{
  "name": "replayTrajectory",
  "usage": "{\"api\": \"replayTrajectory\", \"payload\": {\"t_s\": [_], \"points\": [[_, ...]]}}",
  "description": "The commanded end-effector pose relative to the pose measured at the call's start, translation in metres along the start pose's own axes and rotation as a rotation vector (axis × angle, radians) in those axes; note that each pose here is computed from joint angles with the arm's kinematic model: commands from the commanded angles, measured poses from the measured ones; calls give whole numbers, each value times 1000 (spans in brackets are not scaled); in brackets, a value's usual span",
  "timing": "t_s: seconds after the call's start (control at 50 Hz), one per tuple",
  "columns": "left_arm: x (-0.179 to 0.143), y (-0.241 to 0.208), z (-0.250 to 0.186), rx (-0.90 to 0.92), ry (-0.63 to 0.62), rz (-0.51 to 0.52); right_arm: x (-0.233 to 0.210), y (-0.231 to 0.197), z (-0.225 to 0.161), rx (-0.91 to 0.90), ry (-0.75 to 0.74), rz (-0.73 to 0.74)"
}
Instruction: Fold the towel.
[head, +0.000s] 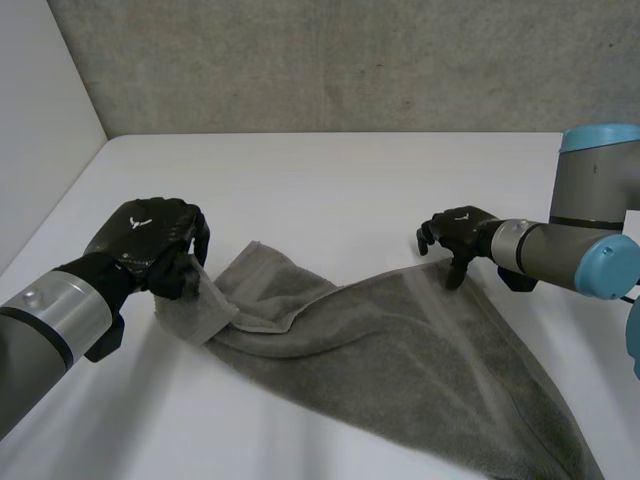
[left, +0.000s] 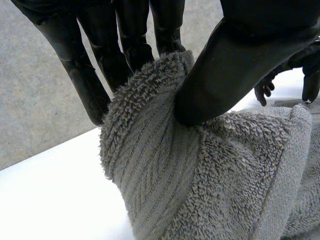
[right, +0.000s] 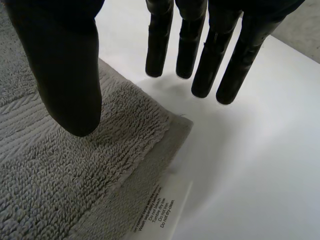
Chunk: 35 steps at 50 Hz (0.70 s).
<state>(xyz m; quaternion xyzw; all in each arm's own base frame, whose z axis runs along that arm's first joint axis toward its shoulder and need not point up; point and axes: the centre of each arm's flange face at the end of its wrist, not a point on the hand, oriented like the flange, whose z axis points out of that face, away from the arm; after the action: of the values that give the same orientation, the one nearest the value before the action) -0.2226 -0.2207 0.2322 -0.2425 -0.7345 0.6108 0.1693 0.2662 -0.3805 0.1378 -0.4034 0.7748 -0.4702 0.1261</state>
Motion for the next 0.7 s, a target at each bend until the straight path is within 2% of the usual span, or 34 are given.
{"api": "replayTrajectory", "payload": {"t_s": [0.02, 0.7], "points": [[0, 0, 0, 1, 1, 1, 0, 1, 2, 0, -1, -2], [0, -1, 0, 4, 0, 0, -8, 8, 8, 5, -11, -17]]}}
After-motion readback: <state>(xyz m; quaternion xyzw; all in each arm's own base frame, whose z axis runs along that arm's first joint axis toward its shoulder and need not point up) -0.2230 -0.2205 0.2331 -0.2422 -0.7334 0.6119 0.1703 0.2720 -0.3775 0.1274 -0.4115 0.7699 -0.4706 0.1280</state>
